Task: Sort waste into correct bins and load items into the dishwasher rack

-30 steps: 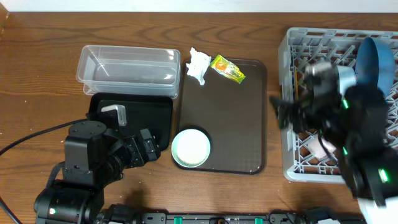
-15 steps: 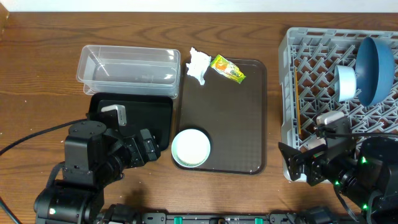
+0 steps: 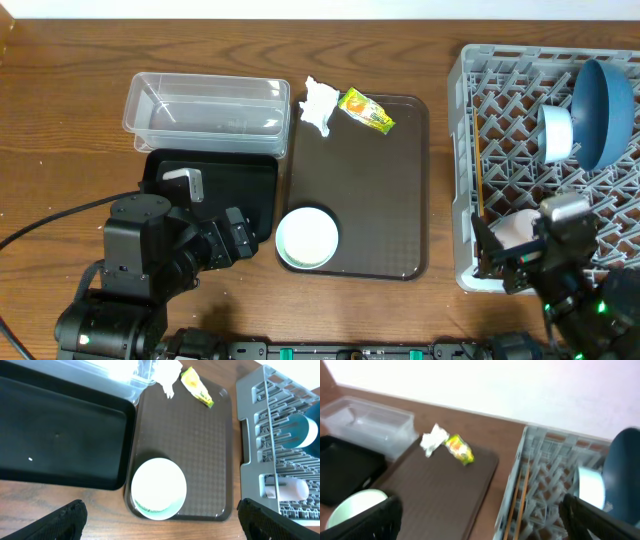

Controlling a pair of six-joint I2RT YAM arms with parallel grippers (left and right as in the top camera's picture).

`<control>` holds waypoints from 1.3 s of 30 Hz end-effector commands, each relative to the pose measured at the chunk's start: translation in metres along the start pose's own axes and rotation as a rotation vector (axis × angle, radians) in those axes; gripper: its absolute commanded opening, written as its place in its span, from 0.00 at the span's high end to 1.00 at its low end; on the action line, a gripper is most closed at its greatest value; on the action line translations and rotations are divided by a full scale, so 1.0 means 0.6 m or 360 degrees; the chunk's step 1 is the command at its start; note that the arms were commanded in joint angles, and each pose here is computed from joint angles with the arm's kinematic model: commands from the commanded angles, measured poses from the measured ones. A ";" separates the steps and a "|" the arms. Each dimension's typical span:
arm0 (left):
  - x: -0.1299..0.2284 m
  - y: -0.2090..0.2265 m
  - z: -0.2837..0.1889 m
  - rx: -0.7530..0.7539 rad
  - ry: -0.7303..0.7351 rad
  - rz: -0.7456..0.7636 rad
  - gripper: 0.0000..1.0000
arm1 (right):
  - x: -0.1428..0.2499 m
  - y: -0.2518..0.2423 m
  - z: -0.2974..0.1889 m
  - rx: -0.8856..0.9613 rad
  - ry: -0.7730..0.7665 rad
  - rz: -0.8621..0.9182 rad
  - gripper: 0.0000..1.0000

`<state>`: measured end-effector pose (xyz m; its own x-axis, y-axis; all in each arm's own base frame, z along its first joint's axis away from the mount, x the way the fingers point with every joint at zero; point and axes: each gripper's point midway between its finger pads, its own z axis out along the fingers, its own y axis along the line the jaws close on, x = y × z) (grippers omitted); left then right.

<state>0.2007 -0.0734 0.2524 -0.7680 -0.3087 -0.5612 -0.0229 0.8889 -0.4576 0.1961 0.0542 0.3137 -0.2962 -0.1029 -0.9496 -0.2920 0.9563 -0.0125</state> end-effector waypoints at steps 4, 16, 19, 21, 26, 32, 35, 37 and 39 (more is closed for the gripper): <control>-0.007 -0.003 -0.007 0.0003 -0.0028 0.0010 0.02 | 0.093 -0.006 0.020 0.0041 -0.0084 -0.0027 0.01; -0.007 -0.003 -0.007 0.0003 -0.0028 0.0010 0.02 | 0.214 -0.023 0.123 0.0084 -0.0264 0.0040 0.01; -0.007 -0.003 -0.007 0.0002 -0.0027 0.0010 0.02 | 0.228 -0.025 0.142 0.0082 -0.0335 0.0080 0.01; -0.007 -0.003 -0.007 0.0002 -0.0027 0.0010 0.02 | 0.219 -0.026 0.146 0.0083 -0.0423 0.0071 0.01; -0.007 -0.003 -0.007 0.0002 -0.0027 0.0010 0.02 | 0.220 -0.026 0.146 0.0084 -0.0419 0.0070 0.01; -0.007 -0.003 -0.007 0.0002 -0.0027 0.0010 0.02 | 0.222 -0.026 0.146 0.0084 -0.0408 0.0071 0.01; -0.007 -0.003 -0.007 0.0002 -0.0027 0.0010 0.02 | 0.222 -0.026 0.146 0.0084 -0.0408 0.0071 0.01; -0.007 -0.003 -0.007 0.0002 -0.0027 0.0010 0.02 | 0.222 -0.026 0.146 0.0084 -0.0408 0.0071 0.01; -0.007 -0.003 -0.007 0.0002 -0.0027 0.0010 0.02 | 0.222 -0.026 0.146 0.0084 -0.0408 0.0071 0.01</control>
<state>0.2006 -0.0733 0.2524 -0.7681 -0.3091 -0.5609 -0.0236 0.8889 -0.4575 0.2404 0.0533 0.1600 -0.0637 -0.0130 -0.9979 -0.2495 0.9684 0.0033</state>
